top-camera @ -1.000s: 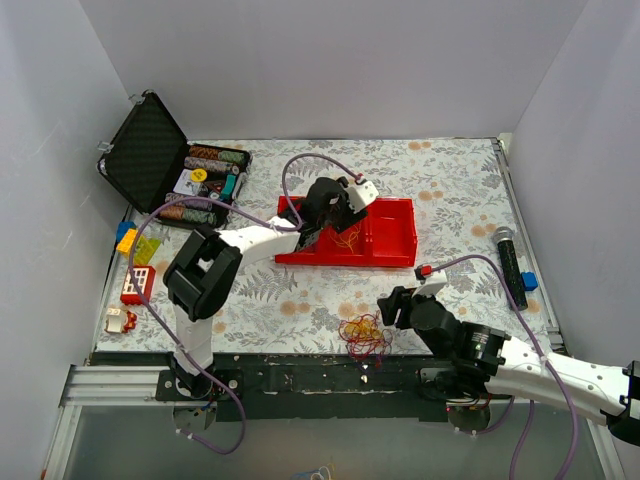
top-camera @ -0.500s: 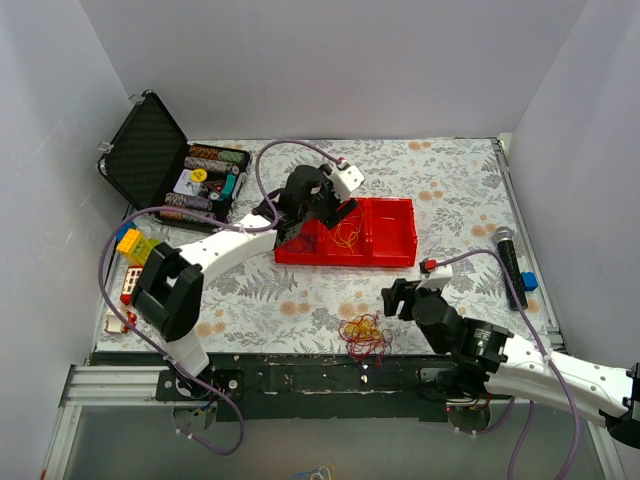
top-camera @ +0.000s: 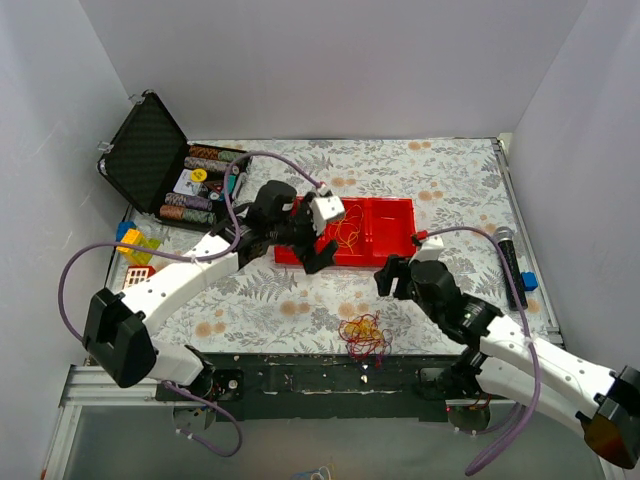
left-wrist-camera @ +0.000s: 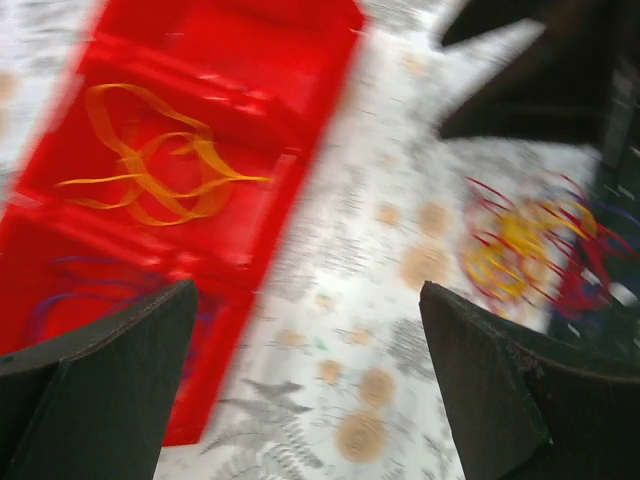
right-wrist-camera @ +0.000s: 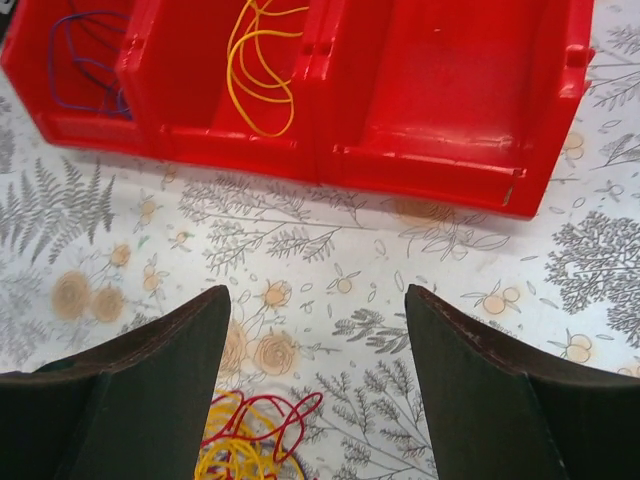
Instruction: Untangle the cables
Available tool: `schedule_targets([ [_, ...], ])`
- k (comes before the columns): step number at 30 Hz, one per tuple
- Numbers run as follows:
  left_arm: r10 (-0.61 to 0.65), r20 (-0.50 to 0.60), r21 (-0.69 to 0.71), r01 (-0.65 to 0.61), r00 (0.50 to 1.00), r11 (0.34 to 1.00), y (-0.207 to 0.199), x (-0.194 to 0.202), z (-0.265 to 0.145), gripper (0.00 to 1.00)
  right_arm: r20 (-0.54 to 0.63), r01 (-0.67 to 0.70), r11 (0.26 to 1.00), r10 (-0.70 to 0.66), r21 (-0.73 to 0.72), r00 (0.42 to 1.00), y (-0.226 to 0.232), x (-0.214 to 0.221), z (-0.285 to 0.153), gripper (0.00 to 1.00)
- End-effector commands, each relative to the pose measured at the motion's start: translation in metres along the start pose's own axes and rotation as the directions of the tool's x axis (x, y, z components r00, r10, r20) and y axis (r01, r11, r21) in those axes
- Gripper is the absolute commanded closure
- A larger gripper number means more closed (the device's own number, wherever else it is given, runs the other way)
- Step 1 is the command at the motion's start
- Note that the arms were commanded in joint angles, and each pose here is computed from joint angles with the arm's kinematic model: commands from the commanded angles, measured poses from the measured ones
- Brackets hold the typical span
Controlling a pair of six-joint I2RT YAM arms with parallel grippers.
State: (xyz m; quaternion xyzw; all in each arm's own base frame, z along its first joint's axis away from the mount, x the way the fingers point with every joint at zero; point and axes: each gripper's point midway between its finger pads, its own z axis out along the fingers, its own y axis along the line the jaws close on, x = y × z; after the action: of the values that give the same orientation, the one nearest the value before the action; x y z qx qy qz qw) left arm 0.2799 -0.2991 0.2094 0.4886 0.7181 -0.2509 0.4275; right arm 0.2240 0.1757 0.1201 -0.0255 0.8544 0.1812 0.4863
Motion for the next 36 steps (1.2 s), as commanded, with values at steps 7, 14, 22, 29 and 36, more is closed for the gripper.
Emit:
schedule_targets([
  [7,0.179,-0.14,0.654,-0.044,0.974,0.755,-0.175,0.084,-0.012,0.15,-0.026,-0.088,0.988,0.085,-0.128,0.996,0.005,0.022,-0.022,0.23],
  [14,0.179,-0.178,0.634,-0.026,0.968,0.773,-0.174,0.088,0.032,0.22,-0.01,-0.055,0.985,0.054,-0.164,0.999,0.006,0.02,-0.028,0.27],
  [22,0.145,-0.191,0.578,-0.009,0.971,0.816,-0.163,0.086,0.064,0.53,0.0,-0.024,0.978,0.024,-0.209,1.0,0.009,0.025,-0.03,0.31],
  [29,0.134,-0.203,0.557,0.002,0.97,0.83,-0.16,0.085,0.064,0.95,0.012,-0.012,0.978,0.015,-0.209,1.0,0.008,0.023,-0.03,0.32],
  [36,0.161,-0.192,0.477,-0.052,0.968,0.878,-0.144,0.079,0.06,1.0,0.053,0.017,0.954,-0.001,-0.299,0.999,0.024,0.013,-0.038,0.26],
])
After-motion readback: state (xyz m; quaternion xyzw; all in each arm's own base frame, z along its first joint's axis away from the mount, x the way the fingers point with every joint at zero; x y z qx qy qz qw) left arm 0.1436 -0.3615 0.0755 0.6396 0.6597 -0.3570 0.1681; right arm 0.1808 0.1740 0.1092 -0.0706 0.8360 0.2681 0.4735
